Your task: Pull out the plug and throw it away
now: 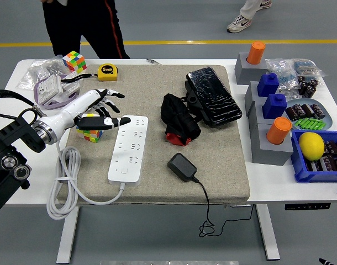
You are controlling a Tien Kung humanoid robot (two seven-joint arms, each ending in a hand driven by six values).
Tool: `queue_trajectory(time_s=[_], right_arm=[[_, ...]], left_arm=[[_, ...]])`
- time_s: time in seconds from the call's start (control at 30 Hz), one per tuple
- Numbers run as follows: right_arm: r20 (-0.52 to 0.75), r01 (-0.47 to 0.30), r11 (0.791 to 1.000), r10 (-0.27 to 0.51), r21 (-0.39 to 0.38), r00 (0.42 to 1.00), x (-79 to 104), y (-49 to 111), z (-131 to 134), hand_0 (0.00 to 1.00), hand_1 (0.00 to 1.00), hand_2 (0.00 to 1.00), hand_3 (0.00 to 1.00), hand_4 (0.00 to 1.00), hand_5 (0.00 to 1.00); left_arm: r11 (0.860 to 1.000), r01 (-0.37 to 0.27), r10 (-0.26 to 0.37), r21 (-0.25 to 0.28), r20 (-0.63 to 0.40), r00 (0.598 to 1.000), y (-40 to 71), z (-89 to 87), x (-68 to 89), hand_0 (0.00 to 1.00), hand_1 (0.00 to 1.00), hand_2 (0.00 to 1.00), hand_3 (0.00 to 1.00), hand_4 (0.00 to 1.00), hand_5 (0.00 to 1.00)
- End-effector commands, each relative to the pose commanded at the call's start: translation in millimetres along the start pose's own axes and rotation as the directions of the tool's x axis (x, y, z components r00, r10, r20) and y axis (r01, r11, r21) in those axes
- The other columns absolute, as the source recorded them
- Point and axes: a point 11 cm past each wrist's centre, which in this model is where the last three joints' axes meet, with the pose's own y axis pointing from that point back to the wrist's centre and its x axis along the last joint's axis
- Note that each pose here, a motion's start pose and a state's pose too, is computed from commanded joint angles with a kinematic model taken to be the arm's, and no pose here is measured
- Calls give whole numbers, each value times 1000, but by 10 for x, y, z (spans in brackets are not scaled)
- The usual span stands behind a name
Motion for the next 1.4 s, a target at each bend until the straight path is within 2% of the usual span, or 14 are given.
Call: queue_trajectory(time_s=[0.07, 0.1, 0.23, 0.47, 0.67, 0.7, 0.83, 1.03, 1.4], right_arm=[[1, 1, 1000, -1, 1, 1000, -4, 0, -3, 638, 676, 683, 596, 998, 469], [1, 1, 1000, -1, 1, 1000, -6, 0, -5, 638, 676, 683, 596, 998, 470], [1, 0, 1000, 0, 0, 1000, -2, 0, 0, 638, 676, 683, 596, 998, 470], [1, 0, 1000, 0, 1, 1000, -3, 0, -2, 638, 676, 683, 596, 998, 470], [-2, 2, 1000, -2, 0, 1000, -11, -1, -3, 639, 676, 683, 597, 998, 470], [-4, 2, 1000, -2, 0, 1000, -13, -1, -6, 639, 677, 683, 596, 998, 470], [-18, 7, 1000, -7, 7, 1000, -29, 1, -67, 639, 677, 683, 596, 998, 470], [-22, -6, 1000, 6, 1, 1000, 24, 6, -32, 638, 676, 683, 597, 998, 471], [-15, 5, 1000, -5, -5, 1000, -25, -3, 12, 638, 676, 683, 597, 998, 471]], left_arm=[[1000, 10, -10, 15, -5, 1000, -1, -27, -13, 826, 887, 858, 883, 998, 676], [1000, 15, -15, 20, -7, 1000, 0, -38, -20, 911, 960, 911, 917, 998, 760], [999, 14, -14, 29, -15, 1000, 7, -56, -14, 911, 960, 911, 917, 998, 760], [1000, -25, 25, 13, -45, 999, 38, -67, 100, 917, 935, 900, 916, 998, 776], [998, -56, 58, 18, -65, 996, 73, -106, 191, 910, 911, 883, 910, 998, 786], [998, -61, 62, 19, -67, 996, 78, -110, 204, 885, 871, 846, 900, 998, 799], [996, -81, 82, 23, -64, 995, 89, -115, 276, 885, 871, 846, 900, 998, 799], [995, -87, 90, 43, -73, 993, 130, -173, 265, 879, 860, 838, 894, 998, 800], [994, -95, 98, 50, -71, 993, 162, -183, 293, 867, 853, 834, 885, 998, 806]])
